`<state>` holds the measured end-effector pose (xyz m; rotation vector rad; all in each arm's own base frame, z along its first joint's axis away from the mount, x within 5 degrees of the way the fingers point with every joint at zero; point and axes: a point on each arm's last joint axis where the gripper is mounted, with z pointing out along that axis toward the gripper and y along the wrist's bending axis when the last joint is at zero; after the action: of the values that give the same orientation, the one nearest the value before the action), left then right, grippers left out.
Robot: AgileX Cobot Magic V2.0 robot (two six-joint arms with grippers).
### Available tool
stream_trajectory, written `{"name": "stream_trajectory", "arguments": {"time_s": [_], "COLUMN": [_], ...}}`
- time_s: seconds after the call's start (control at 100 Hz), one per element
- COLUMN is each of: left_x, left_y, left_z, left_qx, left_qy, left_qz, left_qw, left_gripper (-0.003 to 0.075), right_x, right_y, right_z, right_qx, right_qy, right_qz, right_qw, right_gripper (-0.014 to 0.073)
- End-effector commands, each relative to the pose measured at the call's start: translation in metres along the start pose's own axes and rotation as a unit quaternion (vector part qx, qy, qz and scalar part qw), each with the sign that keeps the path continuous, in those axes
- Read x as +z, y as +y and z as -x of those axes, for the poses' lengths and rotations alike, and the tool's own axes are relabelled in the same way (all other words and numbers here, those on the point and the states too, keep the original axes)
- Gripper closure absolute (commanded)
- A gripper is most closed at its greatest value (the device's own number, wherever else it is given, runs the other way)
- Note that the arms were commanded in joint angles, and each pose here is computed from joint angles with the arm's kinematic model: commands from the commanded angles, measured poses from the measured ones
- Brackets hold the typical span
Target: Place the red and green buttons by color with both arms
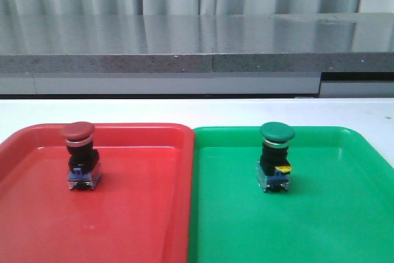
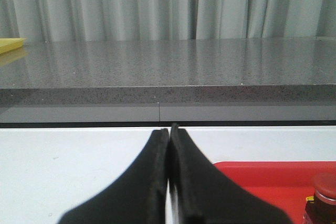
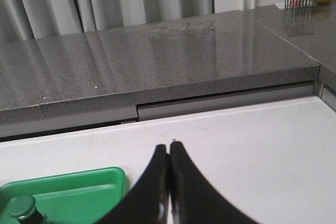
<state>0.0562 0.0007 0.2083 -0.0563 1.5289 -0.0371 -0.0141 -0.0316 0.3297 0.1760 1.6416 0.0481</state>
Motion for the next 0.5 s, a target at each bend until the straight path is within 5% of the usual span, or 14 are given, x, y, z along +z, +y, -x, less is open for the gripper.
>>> {"name": "stream_trajectory", "arguments": {"time_s": [0.0, 0.25, 0.43, 0.49], "left_x": [-0.002, -0.002, -0.002, -0.002], "left_y": [0.0, 0.0, 0.0, 0.0], "left_z": [0.005, 0.005, 0.005, 0.005], "left_qx": [-0.003, -0.003, -0.003, -0.003], "left_qy": [-0.044, -0.044, -0.044, -0.044], "left_qz": [-0.001, -0.001, -0.001, -0.001], "left_qw": [0.999, 0.999, 0.999, 0.999], "left_gripper": [0.0741, 0.0741, 0.0741, 0.0741], "right_x": [-0.002, 0.018, 0.034, 0.039], "right_y": [0.002, 0.02, 0.03, 0.033], "right_z": [0.01, 0.001, -0.028, -0.038], "right_qx": [-0.035, -0.056, 0.016, -0.024], "right_qy": [-0.073, -0.175, -0.129, -0.127], "right_qz": [0.013, 0.084, 0.143, 0.155], "right_qw": [0.997, 0.979, 0.981, 0.979], "right_gripper": [0.0659, 0.0659, 0.0659, 0.0659]}}
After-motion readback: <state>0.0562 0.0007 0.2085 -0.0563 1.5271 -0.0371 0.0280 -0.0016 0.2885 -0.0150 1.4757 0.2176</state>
